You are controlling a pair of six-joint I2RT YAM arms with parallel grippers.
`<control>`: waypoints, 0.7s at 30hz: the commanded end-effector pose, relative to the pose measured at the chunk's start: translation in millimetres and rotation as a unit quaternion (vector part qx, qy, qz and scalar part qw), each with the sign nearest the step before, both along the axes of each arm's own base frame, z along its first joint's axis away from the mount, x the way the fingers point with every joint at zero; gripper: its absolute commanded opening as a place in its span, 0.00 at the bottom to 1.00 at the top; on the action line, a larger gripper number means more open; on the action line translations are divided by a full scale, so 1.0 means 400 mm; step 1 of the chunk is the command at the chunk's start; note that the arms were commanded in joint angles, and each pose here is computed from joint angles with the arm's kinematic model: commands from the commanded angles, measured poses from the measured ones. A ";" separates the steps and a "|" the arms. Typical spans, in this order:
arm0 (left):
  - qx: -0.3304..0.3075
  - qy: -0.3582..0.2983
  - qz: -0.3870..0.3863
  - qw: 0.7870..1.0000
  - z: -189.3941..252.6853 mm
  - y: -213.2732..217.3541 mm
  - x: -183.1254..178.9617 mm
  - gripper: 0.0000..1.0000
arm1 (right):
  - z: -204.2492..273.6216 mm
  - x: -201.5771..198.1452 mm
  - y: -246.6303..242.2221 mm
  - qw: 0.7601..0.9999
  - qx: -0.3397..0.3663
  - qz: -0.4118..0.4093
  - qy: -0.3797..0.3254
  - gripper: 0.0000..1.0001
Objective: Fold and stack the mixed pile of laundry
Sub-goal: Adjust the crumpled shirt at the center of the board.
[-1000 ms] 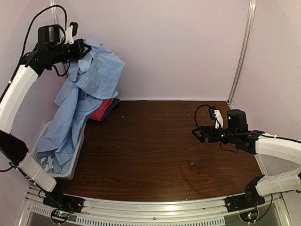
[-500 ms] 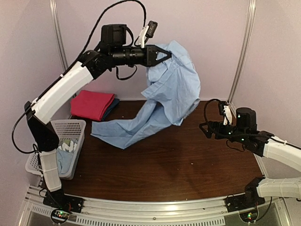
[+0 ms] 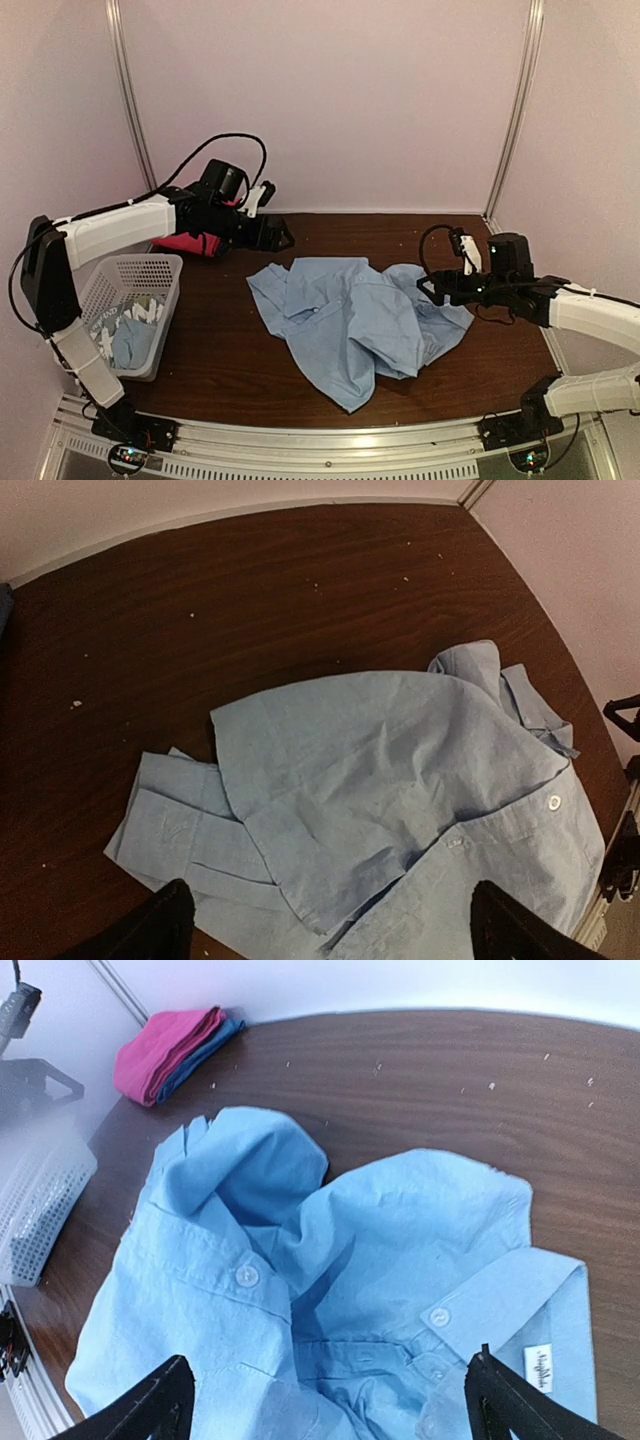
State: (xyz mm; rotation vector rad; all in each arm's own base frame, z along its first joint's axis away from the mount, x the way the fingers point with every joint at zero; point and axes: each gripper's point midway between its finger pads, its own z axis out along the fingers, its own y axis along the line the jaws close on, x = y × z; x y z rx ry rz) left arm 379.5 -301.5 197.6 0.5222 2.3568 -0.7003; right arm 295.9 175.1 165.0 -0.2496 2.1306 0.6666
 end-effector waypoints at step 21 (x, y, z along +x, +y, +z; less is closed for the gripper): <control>0.125 -0.103 -0.287 0.944 -0.307 -0.258 -0.522 0.91 | -0.094 -0.042 -0.020 0.994 -0.069 -0.012 0.085 0.97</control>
